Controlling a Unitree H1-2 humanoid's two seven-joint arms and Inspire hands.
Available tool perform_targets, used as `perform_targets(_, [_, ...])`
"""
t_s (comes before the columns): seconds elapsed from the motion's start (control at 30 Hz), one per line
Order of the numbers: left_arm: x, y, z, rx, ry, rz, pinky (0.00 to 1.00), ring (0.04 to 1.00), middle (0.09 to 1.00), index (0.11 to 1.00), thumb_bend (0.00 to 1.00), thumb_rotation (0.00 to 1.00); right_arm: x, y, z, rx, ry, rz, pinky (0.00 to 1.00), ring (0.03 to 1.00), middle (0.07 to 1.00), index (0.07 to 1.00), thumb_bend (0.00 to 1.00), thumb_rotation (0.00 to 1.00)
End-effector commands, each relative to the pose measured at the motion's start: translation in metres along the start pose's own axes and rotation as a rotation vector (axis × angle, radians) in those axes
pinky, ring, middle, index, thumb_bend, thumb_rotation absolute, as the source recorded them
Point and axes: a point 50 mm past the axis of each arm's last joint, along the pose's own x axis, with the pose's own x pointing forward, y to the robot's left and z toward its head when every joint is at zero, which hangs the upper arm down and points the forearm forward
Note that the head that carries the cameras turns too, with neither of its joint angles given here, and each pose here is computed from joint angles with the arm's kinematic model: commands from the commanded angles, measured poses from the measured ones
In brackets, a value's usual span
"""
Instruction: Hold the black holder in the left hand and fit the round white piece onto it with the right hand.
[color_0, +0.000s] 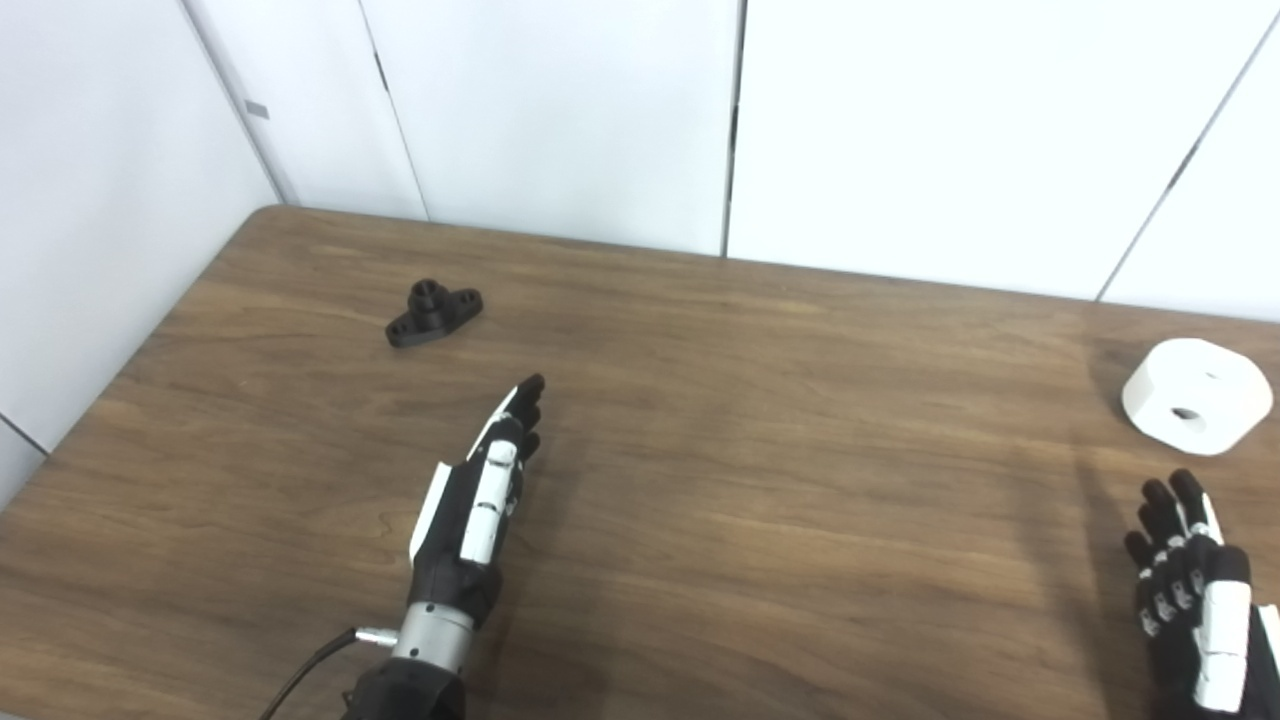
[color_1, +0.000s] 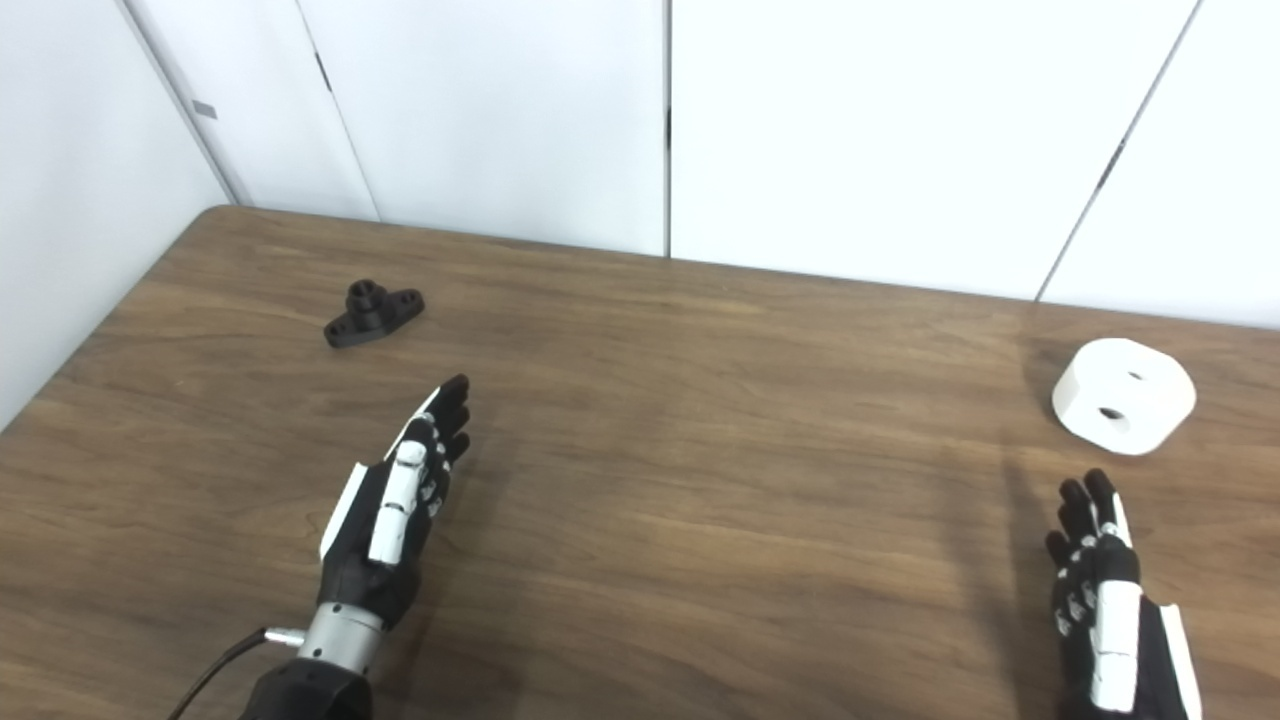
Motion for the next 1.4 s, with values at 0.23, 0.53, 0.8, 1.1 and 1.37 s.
perform_targets(0.23, [-0.049,-0.011,-0.018,-0.038,0.069,0.086,1.0,0.991,0.977,0.939,0.45,0.95,-0.055,-0.014,-0.017,-0.011,0.076,-0.021,1.0,1.0,0.95,0.984,0.64,1.0])
perform_targets(0.53, [-0.046,-0.009,-0.007,-0.036,0.044,0.079,1.0,0.99,0.976,0.95,0.41,0.79,-0.056,-0.015,-0.015,-0.008,0.076,-0.028,1.0,0.991,0.943,0.971,0.65,1.0])
perform_targets(0.8, [-0.024,0.015,0.043,0.2,-0.023,0.157,0.9,0.925,0.928,0.916,0.51,0.33,-0.06,-0.018,-0.013,-0.003,0.076,-0.027,1.0,0.979,0.933,0.955,0.67,1.0])
perform_targets(1.1, [0.012,0.054,0.087,0.483,-0.036,0.268,0.85,0.891,0.916,0.903,0.64,0.07,-0.062,-0.02,-0.011,-0.008,0.072,-0.024,1.0,0.989,0.94,0.963,0.68,1.0])
perform_targets(1.37, [0.047,0.092,0.106,0.65,-0.017,0.333,0.95,0.94,0.929,0.9,0.76,0.08,-0.062,-0.022,-0.011,0.004,0.065,-0.022,1.0,0.976,0.945,0.97,0.66,1.0])
